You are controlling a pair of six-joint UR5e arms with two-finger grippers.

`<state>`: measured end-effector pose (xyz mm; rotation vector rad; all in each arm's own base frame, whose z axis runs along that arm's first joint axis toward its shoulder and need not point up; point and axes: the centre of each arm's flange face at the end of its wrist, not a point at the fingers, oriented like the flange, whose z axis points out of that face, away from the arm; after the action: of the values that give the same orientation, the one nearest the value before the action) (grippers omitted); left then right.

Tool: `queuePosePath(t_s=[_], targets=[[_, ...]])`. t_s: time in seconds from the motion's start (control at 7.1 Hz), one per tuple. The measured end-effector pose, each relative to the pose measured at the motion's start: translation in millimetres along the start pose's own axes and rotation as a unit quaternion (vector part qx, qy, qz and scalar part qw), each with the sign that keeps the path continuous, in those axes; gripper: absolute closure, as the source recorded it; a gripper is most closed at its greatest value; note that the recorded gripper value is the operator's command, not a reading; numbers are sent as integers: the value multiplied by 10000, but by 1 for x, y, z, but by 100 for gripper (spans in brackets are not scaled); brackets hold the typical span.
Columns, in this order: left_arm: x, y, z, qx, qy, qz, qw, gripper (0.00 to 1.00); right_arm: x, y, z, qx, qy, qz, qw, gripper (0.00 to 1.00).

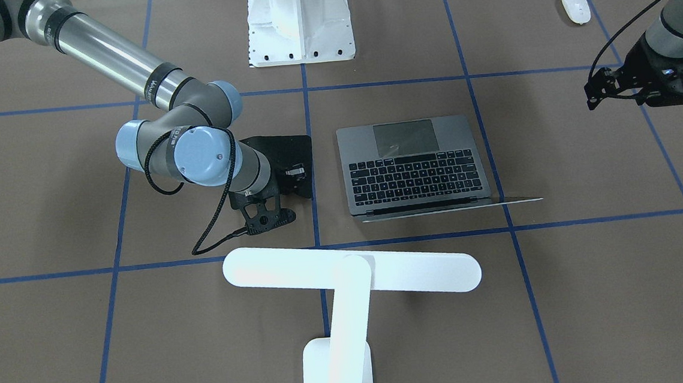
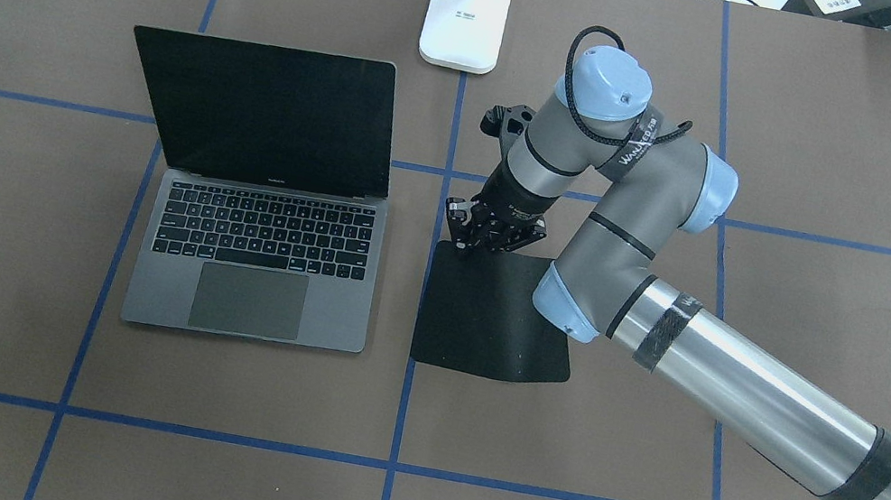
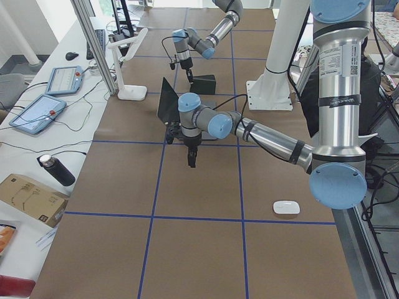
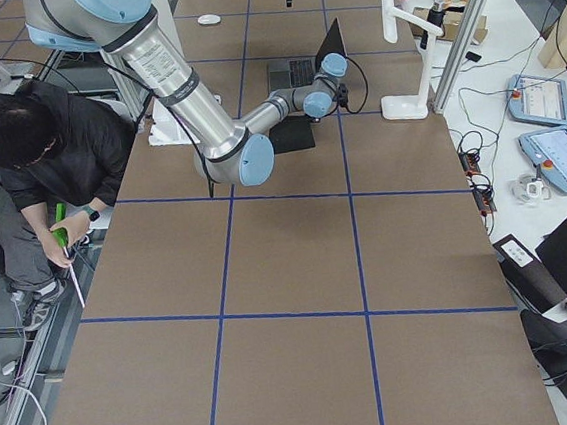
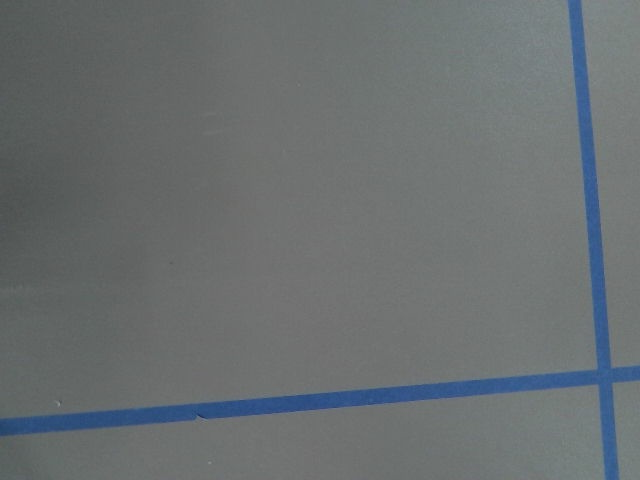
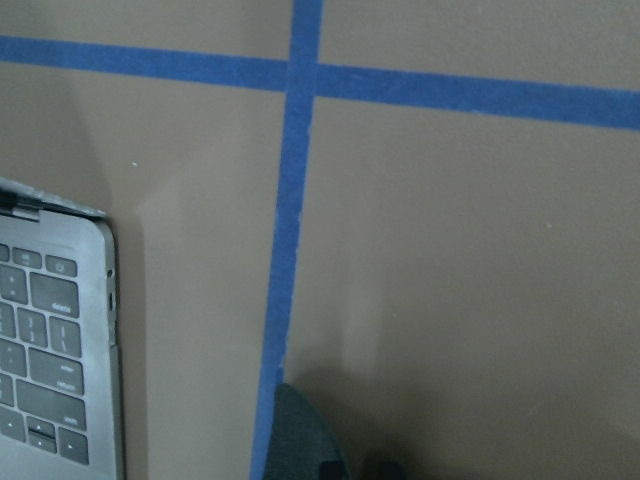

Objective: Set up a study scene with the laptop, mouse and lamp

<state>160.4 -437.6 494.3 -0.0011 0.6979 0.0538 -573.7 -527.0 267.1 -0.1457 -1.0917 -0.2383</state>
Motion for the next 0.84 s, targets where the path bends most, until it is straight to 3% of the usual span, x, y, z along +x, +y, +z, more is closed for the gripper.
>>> queuePosePath(t_s=[0.42,0.84], targets=[[-2,-1,3,-19,-12,-16,10000,0,-1,-10,-20,165,-73,-18,9998,0],[-7,-4,12,-14,-9,-12,10000,0,-13,-30,-58,504,-138,-10,9986,0]])
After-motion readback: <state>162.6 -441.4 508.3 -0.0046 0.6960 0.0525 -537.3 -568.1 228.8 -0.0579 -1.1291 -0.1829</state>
